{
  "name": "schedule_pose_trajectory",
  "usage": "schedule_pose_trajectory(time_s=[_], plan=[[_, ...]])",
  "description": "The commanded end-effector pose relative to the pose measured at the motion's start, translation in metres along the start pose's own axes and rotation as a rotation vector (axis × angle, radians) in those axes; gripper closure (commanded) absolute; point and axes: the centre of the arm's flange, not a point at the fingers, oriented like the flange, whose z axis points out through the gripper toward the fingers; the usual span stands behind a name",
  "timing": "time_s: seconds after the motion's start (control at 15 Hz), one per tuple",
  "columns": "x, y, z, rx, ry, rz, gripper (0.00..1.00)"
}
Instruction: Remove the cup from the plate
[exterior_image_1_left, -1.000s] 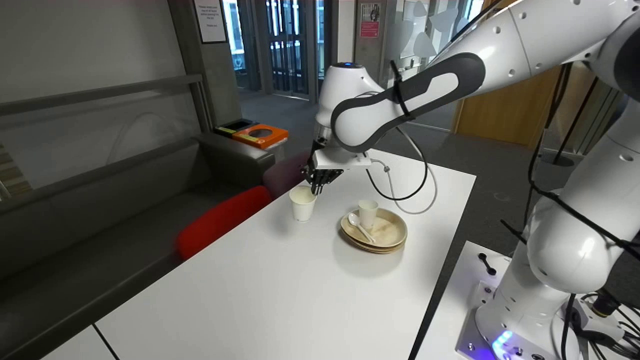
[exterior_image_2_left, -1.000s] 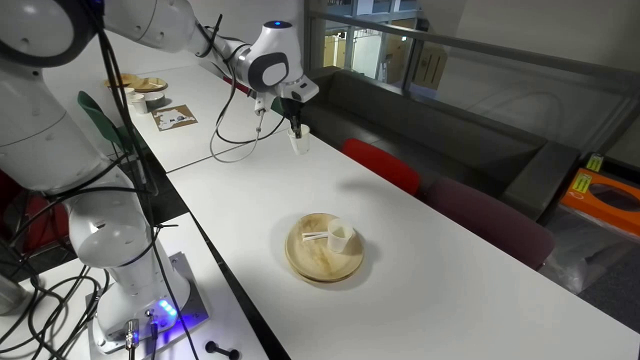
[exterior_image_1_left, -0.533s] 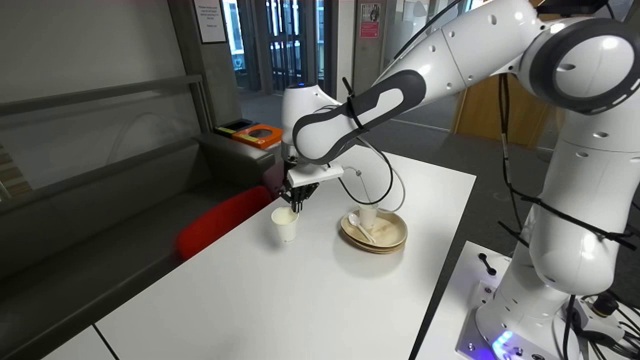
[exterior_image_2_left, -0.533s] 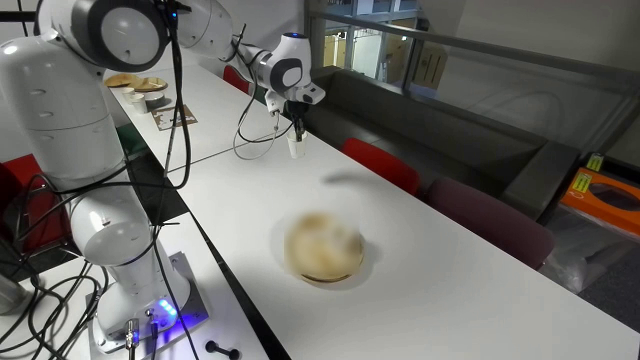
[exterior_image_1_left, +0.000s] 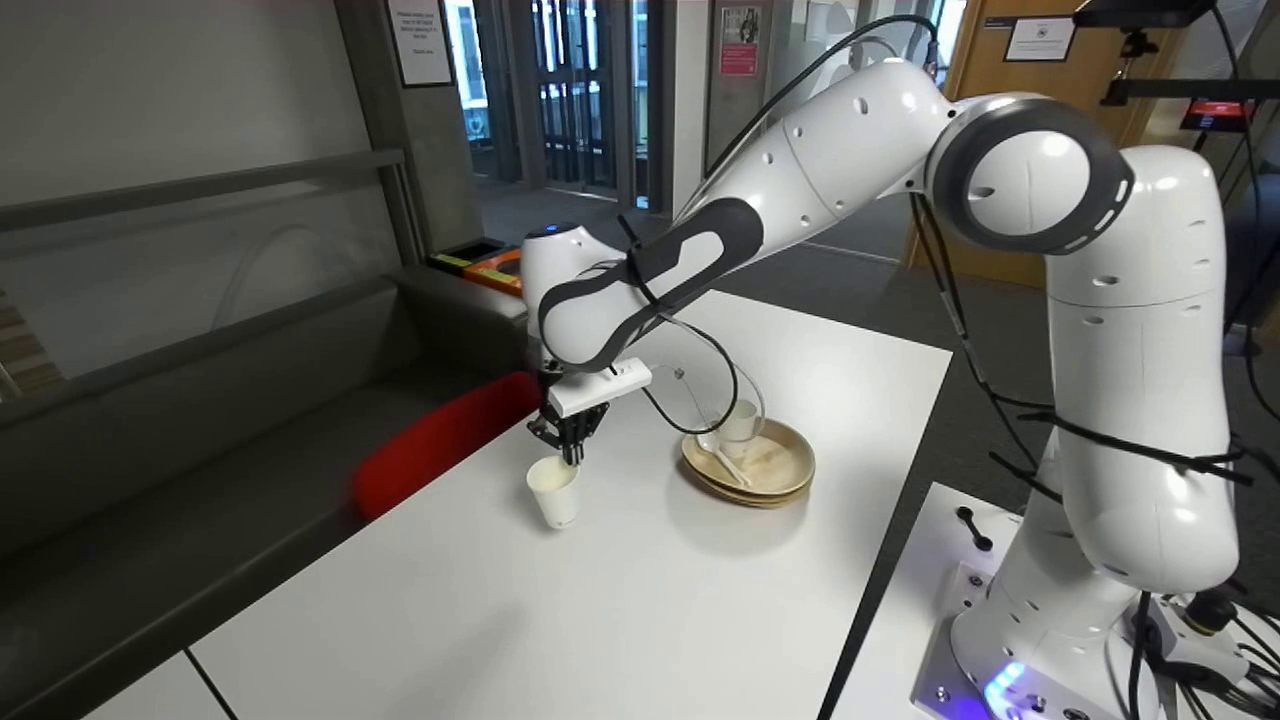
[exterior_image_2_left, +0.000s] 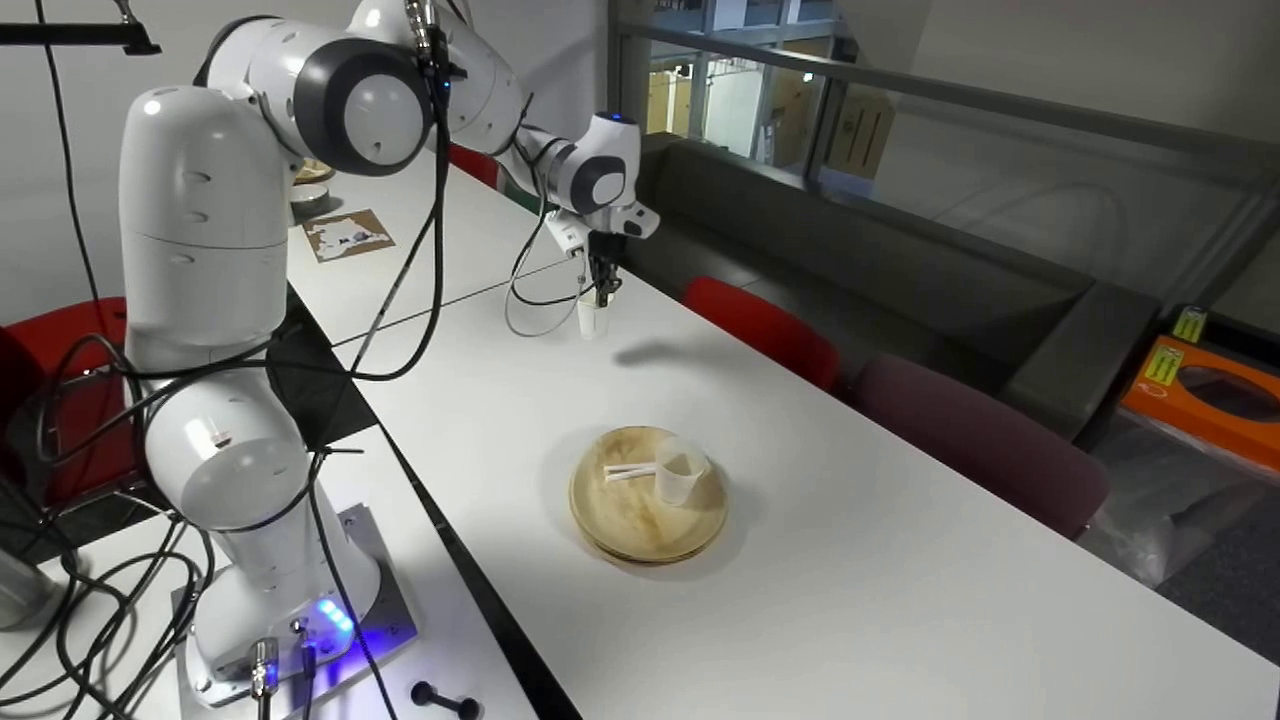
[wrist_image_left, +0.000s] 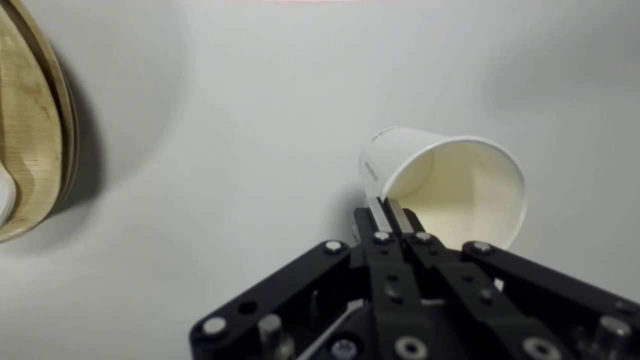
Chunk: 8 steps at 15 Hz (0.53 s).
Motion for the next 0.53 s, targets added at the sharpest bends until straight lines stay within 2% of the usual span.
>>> schedule_pose_trajectory(time_s=[0.0, 0.47], plan=[[0.012, -0.012, 0.017, -0.043, -0.001, -0.063, 0.99], [-0.005, -0.037, 0.05, -0.064, -0.014, -0.187, 0.99]])
